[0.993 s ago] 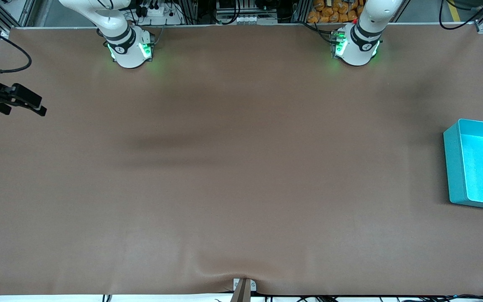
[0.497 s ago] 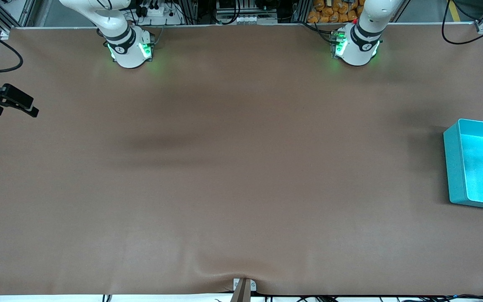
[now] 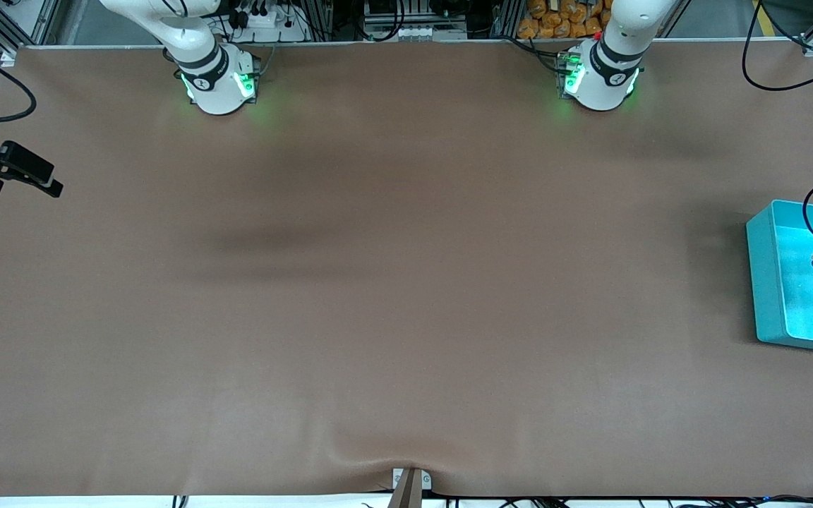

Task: Wind and store yellow beetle car
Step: 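Lower the car into the cyan bin and open the left gripper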

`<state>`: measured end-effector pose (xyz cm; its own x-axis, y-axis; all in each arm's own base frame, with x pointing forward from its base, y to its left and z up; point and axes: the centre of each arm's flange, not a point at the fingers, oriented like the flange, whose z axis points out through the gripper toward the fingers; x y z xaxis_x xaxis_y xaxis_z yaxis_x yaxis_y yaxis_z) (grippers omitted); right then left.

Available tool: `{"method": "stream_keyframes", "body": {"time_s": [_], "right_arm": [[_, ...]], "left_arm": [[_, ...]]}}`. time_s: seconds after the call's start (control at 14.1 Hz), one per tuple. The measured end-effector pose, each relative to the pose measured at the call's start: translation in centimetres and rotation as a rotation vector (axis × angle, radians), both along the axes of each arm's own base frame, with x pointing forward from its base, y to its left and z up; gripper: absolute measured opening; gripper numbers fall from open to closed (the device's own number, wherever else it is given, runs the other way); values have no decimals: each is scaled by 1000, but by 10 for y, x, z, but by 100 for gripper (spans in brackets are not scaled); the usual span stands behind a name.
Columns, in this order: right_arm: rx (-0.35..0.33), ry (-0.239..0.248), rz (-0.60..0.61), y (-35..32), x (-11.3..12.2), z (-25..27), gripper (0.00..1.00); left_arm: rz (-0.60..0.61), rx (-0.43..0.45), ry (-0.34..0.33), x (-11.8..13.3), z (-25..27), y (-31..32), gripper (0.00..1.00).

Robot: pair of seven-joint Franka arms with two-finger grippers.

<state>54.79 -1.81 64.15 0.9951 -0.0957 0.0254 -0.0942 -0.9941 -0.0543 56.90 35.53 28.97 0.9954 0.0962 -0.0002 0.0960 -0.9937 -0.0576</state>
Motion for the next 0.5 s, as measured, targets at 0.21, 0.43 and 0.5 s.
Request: {"method": "stream_keyframes", "body": {"time_s": [0.21, 0.43, 0.5], "right_arm": [[0, 1, 1, 0, 0, -1, 100], [0, 4, 3, 2, 0, -2, 100], [0, 5, 3, 2, 0, -2, 100]], "left_arm": [[-165, -24, 73, 9, -11, -1, 51], [-267, 8, 127, 16, -27, 3, 51], [-286, 16, 140, 19, -33, -2, 51]]}}
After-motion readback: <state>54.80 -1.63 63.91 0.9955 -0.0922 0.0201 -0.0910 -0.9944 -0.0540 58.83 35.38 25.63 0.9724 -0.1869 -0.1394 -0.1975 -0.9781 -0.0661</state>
